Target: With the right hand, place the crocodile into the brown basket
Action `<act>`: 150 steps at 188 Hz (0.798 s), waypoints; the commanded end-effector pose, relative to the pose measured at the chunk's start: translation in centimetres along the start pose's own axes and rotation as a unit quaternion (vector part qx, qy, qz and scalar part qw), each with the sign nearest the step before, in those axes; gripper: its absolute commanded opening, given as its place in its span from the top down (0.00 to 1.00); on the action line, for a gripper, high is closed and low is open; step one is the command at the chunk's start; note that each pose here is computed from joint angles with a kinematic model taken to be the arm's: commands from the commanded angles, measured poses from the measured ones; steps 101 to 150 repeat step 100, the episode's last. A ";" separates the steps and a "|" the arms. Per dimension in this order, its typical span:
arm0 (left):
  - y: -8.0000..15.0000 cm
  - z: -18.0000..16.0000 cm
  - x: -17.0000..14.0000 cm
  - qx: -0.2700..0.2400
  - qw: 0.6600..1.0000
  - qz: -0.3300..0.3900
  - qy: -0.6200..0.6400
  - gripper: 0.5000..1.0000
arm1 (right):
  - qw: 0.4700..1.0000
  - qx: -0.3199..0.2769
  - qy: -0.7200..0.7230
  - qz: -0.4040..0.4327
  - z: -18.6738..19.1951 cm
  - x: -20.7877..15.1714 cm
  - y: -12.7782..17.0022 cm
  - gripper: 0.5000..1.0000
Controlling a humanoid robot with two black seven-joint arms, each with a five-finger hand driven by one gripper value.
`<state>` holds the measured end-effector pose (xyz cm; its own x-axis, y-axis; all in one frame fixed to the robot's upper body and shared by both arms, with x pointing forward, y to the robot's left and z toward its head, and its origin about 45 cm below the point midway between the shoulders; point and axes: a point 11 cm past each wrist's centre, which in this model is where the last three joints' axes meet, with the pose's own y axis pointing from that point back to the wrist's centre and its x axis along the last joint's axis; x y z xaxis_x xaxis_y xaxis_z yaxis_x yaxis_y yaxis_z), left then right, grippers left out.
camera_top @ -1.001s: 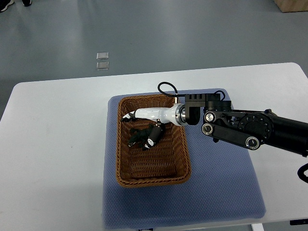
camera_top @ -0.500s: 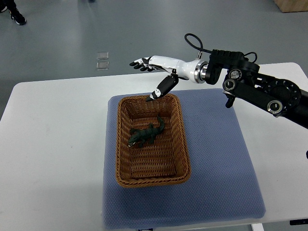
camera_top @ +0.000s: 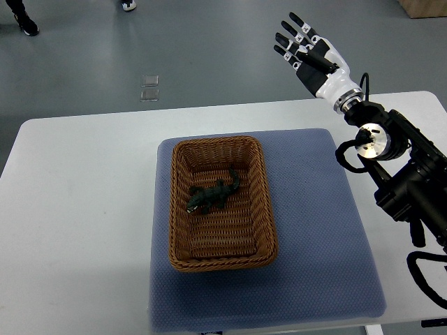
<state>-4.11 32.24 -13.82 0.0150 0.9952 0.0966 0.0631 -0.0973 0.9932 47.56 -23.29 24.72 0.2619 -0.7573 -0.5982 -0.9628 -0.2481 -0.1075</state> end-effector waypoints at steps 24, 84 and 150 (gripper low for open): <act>0.0 0.0 0.0 0.000 1.000 0.000 0.001 0.00 | 0.988 0.019 -0.136 0.066 2.1 4.3 2.8 0.14; 0.0 0.0 0.1 0.000 1.000 0.001 0.002 0.00 | 0.986 0.012 -0.157 0.050 4.0 5.4 4.9 0.14; 0.0 0.0 0.1 0.000 1.000 0.001 0.002 0.00 | 0.986 0.009 -0.157 0.051 4.3 5.5 5.0 0.14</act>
